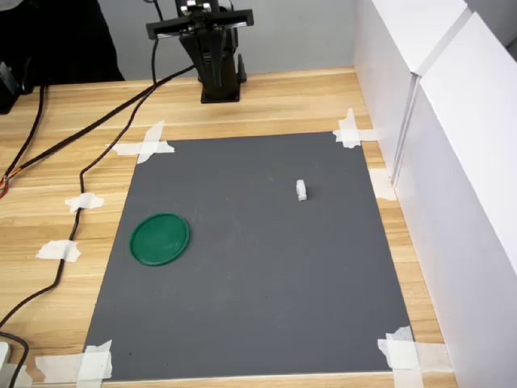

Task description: Grasp a white terminal and put it on the green lid.

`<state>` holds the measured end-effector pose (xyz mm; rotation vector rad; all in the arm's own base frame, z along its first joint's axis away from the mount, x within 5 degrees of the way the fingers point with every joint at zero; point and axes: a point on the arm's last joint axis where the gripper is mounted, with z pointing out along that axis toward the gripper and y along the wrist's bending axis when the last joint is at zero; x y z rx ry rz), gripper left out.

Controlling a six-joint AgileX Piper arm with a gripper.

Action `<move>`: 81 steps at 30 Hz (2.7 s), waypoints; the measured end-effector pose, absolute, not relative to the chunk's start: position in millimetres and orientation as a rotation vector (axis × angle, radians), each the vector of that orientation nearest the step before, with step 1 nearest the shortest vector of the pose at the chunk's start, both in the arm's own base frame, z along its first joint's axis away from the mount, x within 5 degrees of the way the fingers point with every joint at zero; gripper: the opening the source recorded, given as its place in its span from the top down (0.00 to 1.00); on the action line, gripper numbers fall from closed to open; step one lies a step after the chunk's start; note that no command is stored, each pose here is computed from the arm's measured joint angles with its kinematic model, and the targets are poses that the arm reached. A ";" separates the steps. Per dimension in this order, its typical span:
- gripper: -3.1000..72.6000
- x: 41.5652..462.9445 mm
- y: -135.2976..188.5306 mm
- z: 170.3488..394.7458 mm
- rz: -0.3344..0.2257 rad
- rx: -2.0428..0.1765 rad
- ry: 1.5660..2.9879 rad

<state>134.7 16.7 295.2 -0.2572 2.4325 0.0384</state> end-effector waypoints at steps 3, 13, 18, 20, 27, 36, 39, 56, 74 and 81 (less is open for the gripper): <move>0.89 144.8 18.2 300.4 0.018 -0.345 2.483; 0.85 169.6 21.7 300.3 0.024 -0.441 2.665; 0.66 180.2 23.0 290.3 0.026 -0.490 2.724; 0.56 184.7 24.3 285.3 0.041 -0.496 2.750; 0.23 201.3 28.1 273.9 0.081 -0.485 2.796; 0.14 240.3 53.7 292.4 0.129 -0.442 2.738; 0.14 248.1 71.3 294.5 0.156 -0.465 2.736; 0.14 273.9 122.8 239.8 0.129 -0.560 2.854; 0.14 284.4 124.7 204.6 0.050 -0.600 2.972; 0.14 285.9 125.3 198.8 0.044 -0.603 2.989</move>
